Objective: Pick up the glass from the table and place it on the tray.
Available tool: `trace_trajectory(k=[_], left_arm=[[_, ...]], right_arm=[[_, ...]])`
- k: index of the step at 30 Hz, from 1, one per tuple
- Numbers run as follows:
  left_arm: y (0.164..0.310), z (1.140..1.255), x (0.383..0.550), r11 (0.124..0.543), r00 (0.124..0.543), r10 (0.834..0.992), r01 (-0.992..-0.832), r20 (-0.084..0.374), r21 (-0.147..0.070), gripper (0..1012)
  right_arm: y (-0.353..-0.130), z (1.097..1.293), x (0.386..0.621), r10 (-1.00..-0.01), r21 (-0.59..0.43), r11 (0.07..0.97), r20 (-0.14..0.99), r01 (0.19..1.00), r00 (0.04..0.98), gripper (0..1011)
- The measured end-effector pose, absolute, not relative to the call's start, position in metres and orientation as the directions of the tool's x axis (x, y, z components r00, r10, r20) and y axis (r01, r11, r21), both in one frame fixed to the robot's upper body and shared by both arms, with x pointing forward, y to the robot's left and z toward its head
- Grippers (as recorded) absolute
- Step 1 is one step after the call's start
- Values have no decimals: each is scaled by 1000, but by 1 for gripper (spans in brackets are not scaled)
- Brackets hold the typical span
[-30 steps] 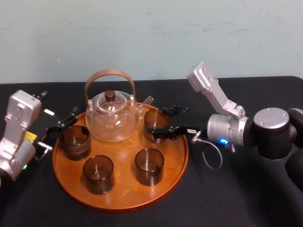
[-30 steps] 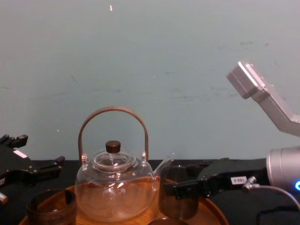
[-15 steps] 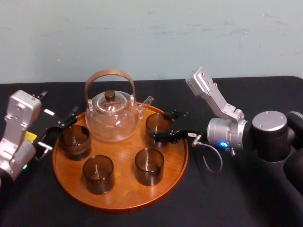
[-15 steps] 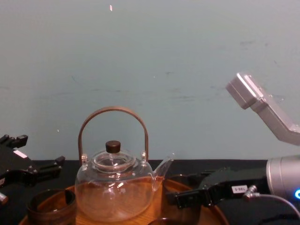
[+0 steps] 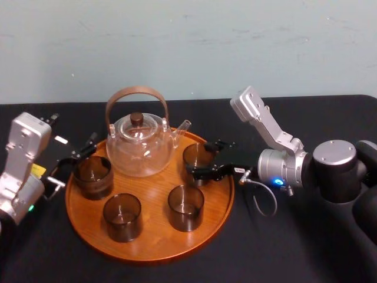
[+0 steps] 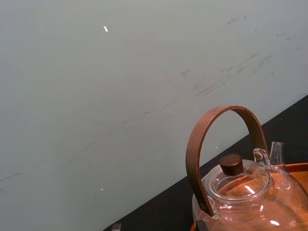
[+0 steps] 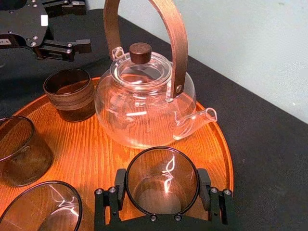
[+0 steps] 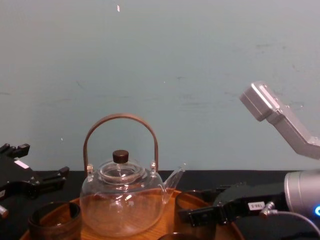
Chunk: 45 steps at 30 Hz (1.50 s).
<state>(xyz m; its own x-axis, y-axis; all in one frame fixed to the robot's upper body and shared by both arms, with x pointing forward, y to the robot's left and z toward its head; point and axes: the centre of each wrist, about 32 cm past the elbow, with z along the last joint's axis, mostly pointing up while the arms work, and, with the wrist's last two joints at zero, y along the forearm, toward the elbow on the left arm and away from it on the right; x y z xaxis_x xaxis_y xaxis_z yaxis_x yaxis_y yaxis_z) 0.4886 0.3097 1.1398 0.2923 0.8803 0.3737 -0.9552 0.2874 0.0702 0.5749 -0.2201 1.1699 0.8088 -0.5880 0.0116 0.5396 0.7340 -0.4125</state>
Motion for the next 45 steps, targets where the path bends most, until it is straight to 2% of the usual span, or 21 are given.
trace_trajectory(k=[6,8,11,31,45], left_arm=[[310,1140,489,287,292,880,-955,374,70,1001],[310,1140,489,287,292,880,-955,374,70,1001],[310,1140,489,287,292,880,-955,374,70,1001],[310,1140,489,287,292,880,-955,374,70,1001],[310,1140,489,287,292,880,-955,374,70,1001]], right_arm=[[-220,1170,575,-588,-412,734,11,539,809,905],[-220,1170,575,-588,-412,735,10,539,809,972],[-220,1170,575,-588,-411,735,10,539,809,1002],[-221,1170,575,-587,-409,738,7,538,810,1002],[-253,1180,549,-584,-367,754,6,545,812,1002]])
